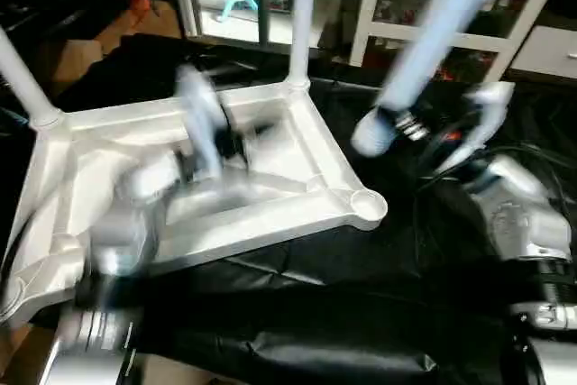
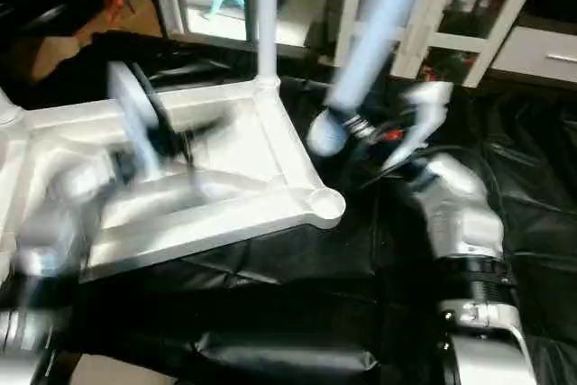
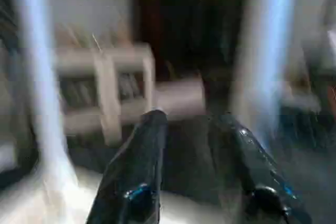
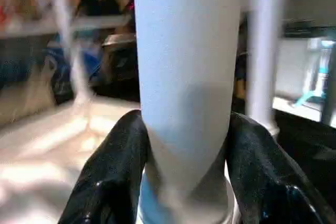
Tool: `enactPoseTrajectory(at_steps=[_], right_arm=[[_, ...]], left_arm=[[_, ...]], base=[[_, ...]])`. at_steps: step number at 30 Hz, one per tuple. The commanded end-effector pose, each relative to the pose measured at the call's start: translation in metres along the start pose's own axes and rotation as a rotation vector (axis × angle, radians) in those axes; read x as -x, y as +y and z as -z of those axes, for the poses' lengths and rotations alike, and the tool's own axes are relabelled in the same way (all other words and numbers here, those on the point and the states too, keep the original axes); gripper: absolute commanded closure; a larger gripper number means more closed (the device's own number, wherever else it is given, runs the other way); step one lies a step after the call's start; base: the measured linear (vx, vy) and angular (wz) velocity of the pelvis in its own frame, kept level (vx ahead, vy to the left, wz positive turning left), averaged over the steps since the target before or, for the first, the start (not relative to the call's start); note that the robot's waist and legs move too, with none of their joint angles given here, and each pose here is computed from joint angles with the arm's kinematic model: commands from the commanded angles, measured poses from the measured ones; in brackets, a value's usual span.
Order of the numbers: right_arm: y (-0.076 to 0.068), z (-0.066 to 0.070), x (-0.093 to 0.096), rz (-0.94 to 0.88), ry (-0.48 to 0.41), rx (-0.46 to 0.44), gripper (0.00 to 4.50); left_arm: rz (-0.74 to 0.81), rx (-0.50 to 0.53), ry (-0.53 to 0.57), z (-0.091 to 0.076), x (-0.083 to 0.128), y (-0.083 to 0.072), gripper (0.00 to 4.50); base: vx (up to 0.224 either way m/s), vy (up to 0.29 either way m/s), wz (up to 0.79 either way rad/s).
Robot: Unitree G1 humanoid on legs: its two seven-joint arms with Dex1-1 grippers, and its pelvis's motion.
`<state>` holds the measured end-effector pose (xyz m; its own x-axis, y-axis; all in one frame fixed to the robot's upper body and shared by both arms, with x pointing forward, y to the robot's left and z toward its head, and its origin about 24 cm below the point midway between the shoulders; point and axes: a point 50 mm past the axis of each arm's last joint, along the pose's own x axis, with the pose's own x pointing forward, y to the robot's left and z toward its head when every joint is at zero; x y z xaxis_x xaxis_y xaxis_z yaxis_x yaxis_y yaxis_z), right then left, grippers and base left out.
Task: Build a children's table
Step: Insert table leg to table base
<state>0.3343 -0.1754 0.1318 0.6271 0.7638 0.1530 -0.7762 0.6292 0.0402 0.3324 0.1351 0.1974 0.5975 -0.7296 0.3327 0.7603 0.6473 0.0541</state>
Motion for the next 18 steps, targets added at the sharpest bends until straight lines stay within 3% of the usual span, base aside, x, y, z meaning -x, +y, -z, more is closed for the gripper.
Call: enactPoseTrajectory(at_steps=[1,3,9,10,18], right_arm=[[0.007,-0.004,-0.006,-0.032,0.03,0.073,2.64],[0.011,-0.001,-0.012,-0.035,0.069,0.098,2.64],[0.013,0.001,-0.021,-0.008,0.131,0.158,2.64],[0.014,0.002,-0.022,-0.009,0.149,0.186,2.64],[0.019,0.003,-0.026,-0.051,0.21,0.283,2.65]], left_arm=[[0.015,0.044,-0.063,-0.012,-0.013,-0.006,2.66],[0.091,0.059,-0.09,-0.02,-0.031,-0.018,2.61],[0.189,0.122,-0.093,-0.022,-0.051,-0.039,2.24],[0.194,0.149,-0.092,-0.021,-0.054,-0.042,2.01],[0.191,0.251,-0.108,-0.024,-0.06,-0.044,1.39]], base=[[0.0,0.0,0.0],[0.0,0.0,0.0],[0.0,0.0,0.0],[0.0,0.0,0.0],[0.0,0.0,0.0]])
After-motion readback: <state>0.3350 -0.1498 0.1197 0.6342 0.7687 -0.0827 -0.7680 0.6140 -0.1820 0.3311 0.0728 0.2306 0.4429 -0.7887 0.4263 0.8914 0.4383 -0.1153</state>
